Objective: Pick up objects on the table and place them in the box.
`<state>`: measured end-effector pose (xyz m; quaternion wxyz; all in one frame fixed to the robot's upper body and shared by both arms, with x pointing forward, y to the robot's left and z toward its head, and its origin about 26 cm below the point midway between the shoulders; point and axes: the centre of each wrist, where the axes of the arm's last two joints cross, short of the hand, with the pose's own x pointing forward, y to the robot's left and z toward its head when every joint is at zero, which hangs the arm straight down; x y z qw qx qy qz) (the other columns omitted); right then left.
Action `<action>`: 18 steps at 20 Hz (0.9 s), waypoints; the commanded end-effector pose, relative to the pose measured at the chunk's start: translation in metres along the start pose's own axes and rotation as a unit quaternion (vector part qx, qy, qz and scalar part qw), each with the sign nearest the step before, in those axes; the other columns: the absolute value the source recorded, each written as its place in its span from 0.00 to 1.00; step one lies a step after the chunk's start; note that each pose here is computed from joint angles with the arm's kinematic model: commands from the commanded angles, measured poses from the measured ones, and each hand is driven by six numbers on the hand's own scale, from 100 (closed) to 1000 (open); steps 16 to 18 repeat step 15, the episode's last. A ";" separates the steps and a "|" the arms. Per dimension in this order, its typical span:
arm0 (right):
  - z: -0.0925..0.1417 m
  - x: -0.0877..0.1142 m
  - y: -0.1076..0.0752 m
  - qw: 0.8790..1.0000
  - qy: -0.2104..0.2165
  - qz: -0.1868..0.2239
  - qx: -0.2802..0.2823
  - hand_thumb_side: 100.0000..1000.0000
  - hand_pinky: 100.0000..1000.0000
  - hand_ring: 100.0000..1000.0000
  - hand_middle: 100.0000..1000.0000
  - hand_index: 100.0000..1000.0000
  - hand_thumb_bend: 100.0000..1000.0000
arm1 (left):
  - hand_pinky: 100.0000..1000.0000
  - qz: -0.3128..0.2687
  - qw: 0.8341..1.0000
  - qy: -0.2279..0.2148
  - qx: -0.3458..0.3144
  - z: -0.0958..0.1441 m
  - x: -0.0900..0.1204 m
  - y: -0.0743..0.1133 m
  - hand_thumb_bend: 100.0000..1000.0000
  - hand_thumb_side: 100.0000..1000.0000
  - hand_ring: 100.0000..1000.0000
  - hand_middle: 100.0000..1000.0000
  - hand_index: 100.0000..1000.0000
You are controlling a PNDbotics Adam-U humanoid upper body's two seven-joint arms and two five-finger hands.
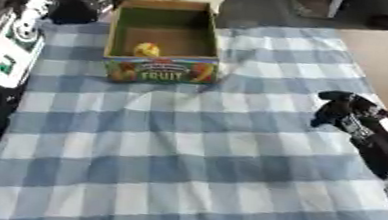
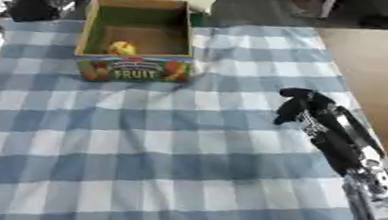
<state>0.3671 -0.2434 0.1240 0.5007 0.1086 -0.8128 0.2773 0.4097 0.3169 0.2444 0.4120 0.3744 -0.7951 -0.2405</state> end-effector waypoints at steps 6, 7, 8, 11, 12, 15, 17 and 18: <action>0.002 0.008 -0.012 1.000 -0.008 0.013 -0.022 0.55 0.66 0.52 0.50 0.78 0.00 | 0.79 0.171 0.985 0.004 0.037 0.054 0.009 0.027 0.38 0.52 0.57 0.54 0.67; 0.002 0.008 -0.013 1.000 -0.008 0.013 -0.023 0.55 0.66 0.52 0.50 0.78 0.00 | 0.78 0.182 0.983 0.008 0.038 0.060 0.007 0.026 0.38 0.52 0.57 0.54 0.67; 0.002 0.008 -0.013 1.000 -0.008 0.013 -0.024 0.55 0.66 0.52 0.50 0.78 0.00 | 0.79 0.191 0.981 0.014 0.037 0.066 0.005 0.024 0.37 0.53 0.57 0.54 0.67; 0.005 0.007 -0.015 0.999 -0.007 0.012 -0.032 0.55 0.66 0.52 0.50 0.78 0.00 | 0.79 0.212 0.976 0.035 0.037 0.079 0.000 0.018 0.36 0.54 0.57 0.54 0.66; 0.005 0.007 -0.015 0.999 -0.006 0.012 -0.034 0.55 0.66 0.52 0.50 0.78 0.00 | 0.79 0.219 0.974 0.040 0.038 0.082 0.000 0.016 0.36 0.54 0.56 0.54 0.66; 0.006 0.007 -0.016 0.999 -0.006 0.012 -0.035 0.55 0.66 0.52 0.50 0.78 0.00 | 0.78 0.236 0.970 0.049 0.041 0.091 0.000 0.011 0.35 0.55 0.56 0.53 0.66; 0.006 0.007 -0.016 0.999 -0.006 0.012 -0.035 0.55 0.66 0.52 0.50 0.78 0.00 | 0.78 0.236 0.970 0.049 0.041 0.091 0.000 0.011 0.35 0.55 0.56 0.53 0.66; 0.006 0.007 -0.016 0.999 -0.006 0.012 -0.035 0.55 0.66 0.52 0.50 0.78 0.00 | 0.78 0.236 0.970 0.049 0.041 0.091 0.000 0.011 0.35 0.55 0.56 0.53 0.66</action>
